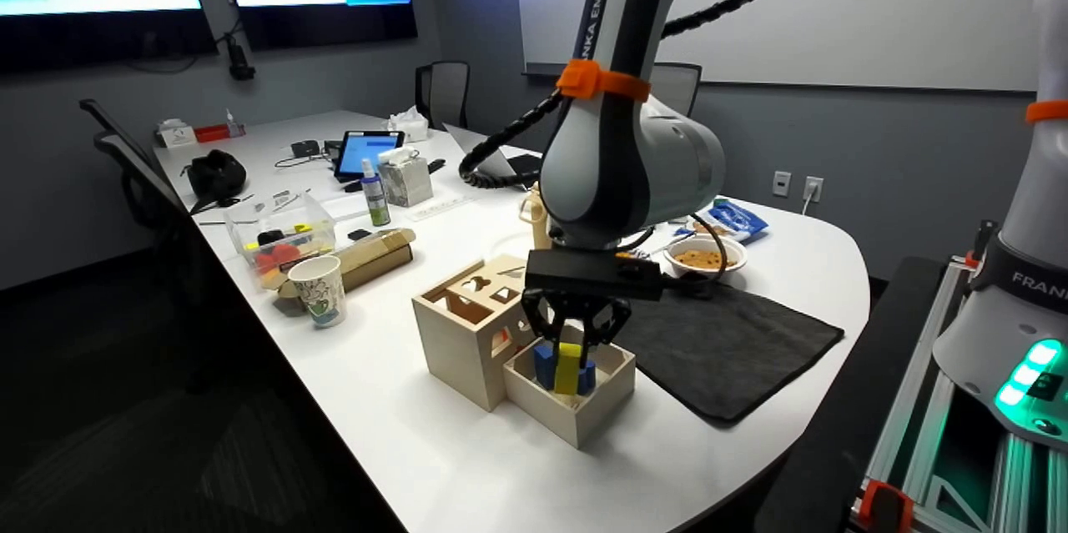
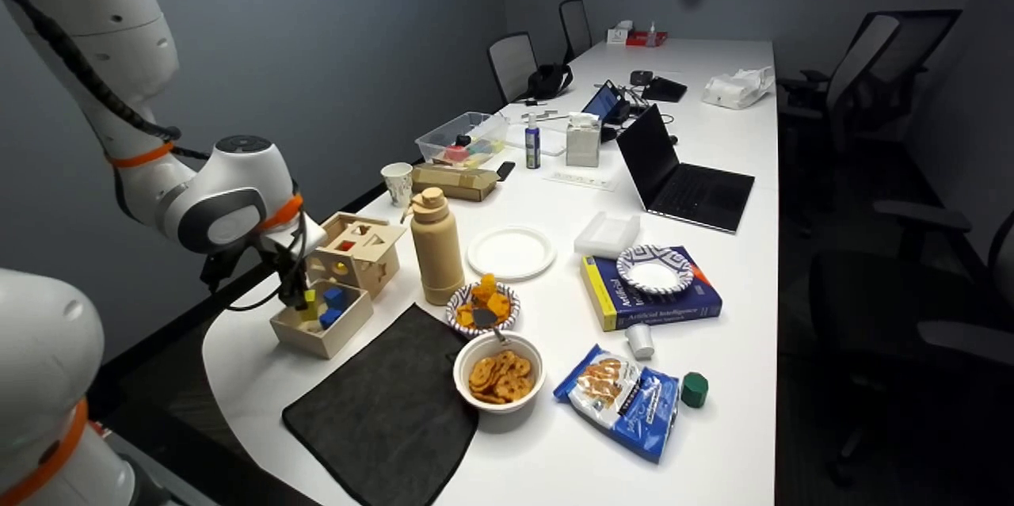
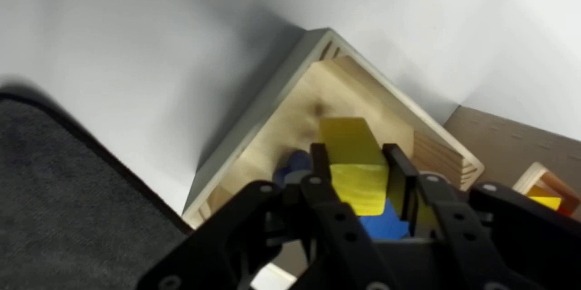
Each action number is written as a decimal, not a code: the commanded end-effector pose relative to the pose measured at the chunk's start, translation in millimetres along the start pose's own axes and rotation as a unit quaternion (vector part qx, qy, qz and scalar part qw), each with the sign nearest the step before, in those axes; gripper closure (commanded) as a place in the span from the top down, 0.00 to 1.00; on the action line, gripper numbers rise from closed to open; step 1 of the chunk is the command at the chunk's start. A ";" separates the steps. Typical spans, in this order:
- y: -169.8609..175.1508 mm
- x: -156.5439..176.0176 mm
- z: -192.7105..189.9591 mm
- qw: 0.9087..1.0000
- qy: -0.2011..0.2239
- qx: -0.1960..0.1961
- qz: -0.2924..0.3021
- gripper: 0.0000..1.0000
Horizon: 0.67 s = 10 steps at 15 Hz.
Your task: Pick up the yellow and blue objects and put them in the box
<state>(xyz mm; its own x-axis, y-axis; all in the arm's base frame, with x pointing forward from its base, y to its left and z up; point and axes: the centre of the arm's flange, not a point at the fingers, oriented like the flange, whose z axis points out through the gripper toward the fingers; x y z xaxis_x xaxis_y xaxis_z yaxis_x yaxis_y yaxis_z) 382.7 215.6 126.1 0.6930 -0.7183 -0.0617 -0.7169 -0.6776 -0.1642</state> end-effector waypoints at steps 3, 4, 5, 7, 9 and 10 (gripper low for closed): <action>-40.3 21.4 -84.9 0.988 0.007 -0.054 -0.146 0.11; -48.7 31.3 -90.9 0.982 0.005 -0.067 -0.176 0.11; -58.9 40.1 -99.0 0.976 0.005 -0.077 -0.205 0.11; -79.9 48.9 -118.2 0.962 0.010 -0.094 -0.257 0.11; -102.7 46.5 -138.6 0.945 0.020 -0.115 -0.305 0.11; -112.6 43.4 -148.4 0.936 0.024 -0.122 -0.329 0.11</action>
<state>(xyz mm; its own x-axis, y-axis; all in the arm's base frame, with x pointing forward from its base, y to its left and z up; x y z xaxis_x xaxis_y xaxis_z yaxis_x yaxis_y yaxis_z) 463.2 213.9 251.9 0.9621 -0.2722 0.0163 -0.2726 -0.9616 0.0324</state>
